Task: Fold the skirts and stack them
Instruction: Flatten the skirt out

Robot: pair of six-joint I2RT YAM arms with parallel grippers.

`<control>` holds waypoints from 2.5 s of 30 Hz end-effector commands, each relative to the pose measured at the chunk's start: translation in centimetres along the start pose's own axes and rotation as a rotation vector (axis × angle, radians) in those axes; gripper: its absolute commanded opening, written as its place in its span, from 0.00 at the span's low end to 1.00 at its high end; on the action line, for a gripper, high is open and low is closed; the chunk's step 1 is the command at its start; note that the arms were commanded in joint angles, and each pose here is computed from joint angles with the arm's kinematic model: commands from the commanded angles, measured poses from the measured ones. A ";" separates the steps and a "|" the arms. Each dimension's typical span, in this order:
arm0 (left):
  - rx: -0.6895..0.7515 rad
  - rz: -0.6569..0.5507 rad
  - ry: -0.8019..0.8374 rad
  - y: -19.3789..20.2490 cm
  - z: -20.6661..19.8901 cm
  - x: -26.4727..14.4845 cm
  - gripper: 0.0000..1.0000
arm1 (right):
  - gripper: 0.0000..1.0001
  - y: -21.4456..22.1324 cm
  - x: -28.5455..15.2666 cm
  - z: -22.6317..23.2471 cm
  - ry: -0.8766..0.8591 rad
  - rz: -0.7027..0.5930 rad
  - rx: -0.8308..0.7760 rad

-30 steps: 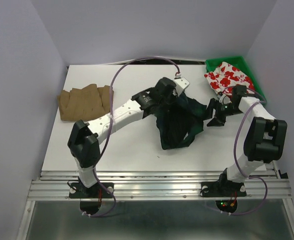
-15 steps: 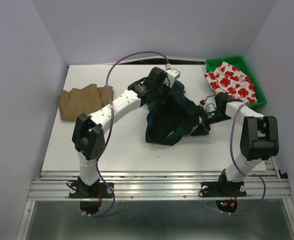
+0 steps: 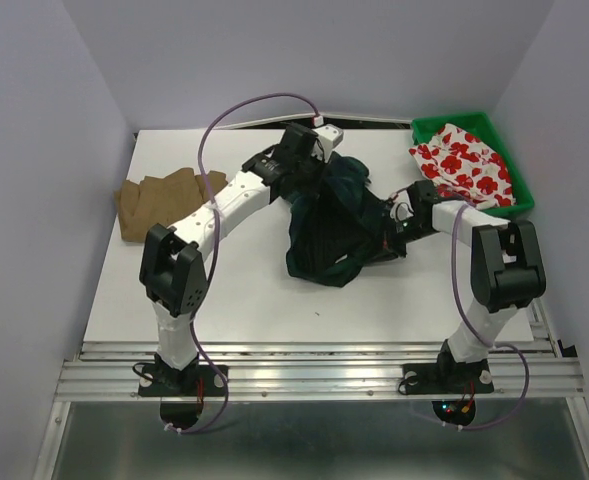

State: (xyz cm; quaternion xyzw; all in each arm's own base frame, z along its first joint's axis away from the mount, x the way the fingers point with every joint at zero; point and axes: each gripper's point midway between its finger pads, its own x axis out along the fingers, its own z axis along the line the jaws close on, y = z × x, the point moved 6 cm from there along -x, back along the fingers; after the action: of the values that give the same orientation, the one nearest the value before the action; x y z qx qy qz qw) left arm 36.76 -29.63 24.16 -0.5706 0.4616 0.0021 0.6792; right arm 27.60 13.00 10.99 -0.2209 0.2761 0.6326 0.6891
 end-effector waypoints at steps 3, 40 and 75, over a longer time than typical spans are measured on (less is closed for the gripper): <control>-0.041 -0.142 0.008 -2.7 2.1 -5.6 0.00 | 0.01 -6.4 -6.2 0.8 0.256 -0.362 -0.148; -0.355 0.241 0.543 11.4 -2.0 -2.1 0.00 | 0.69 -0.9 -7.0 4.9 0.237 -0.228 -0.504; -0.344 0.049 0.233 10.4 6.0 -7.2 0.00 | 0.01 -3.1 -8.4 -0.9 0.326 -0.462 -0.421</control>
State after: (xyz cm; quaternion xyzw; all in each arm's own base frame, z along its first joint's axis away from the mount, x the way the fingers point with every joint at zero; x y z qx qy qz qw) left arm 30.82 -19.12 16.93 -0.6621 0.5912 0.0713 0.4550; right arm 30.59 7.10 14.54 -0.4444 0.2102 0.4823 0.7251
